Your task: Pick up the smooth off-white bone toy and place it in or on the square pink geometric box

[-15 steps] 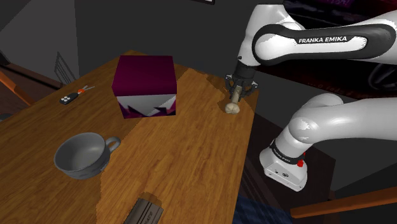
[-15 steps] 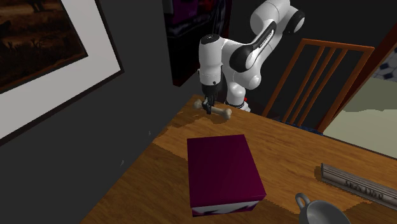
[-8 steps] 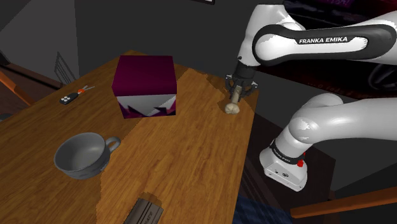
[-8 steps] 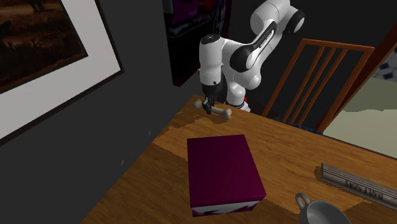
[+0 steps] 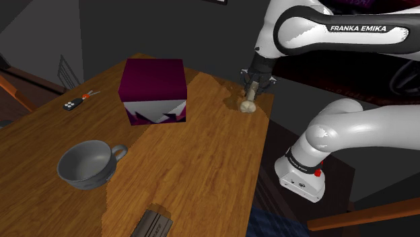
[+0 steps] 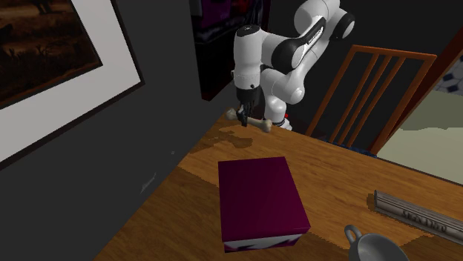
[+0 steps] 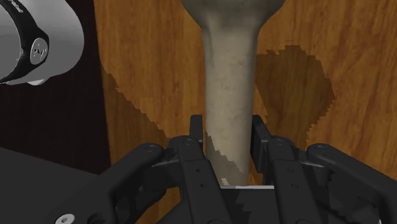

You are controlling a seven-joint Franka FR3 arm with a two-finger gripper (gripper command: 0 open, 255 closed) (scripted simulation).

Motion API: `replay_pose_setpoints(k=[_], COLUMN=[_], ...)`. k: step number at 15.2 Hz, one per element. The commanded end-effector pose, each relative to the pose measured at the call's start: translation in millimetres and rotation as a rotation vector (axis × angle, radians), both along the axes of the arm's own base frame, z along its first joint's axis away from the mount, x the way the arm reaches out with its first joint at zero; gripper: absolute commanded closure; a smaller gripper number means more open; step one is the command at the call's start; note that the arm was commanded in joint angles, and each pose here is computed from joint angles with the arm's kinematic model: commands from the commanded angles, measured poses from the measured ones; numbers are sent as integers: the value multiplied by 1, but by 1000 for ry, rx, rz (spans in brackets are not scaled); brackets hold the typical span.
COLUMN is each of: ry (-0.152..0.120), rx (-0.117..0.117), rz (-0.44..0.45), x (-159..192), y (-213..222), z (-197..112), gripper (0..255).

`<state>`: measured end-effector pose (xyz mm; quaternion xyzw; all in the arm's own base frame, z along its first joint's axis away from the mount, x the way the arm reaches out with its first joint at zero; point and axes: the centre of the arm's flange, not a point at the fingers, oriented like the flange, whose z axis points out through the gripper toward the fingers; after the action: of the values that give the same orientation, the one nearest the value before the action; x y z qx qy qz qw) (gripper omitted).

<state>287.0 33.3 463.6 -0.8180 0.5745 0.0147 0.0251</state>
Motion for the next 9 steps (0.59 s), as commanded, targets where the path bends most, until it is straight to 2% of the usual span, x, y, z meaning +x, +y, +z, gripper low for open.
replay_pose_setpoints(k=[1, 9], ry=[-11, -11], rx=[-6, -6], rz=[3, 3], x=[-3, -3], y=[1, 1], z=[14, 57], gripper=[255, 255])
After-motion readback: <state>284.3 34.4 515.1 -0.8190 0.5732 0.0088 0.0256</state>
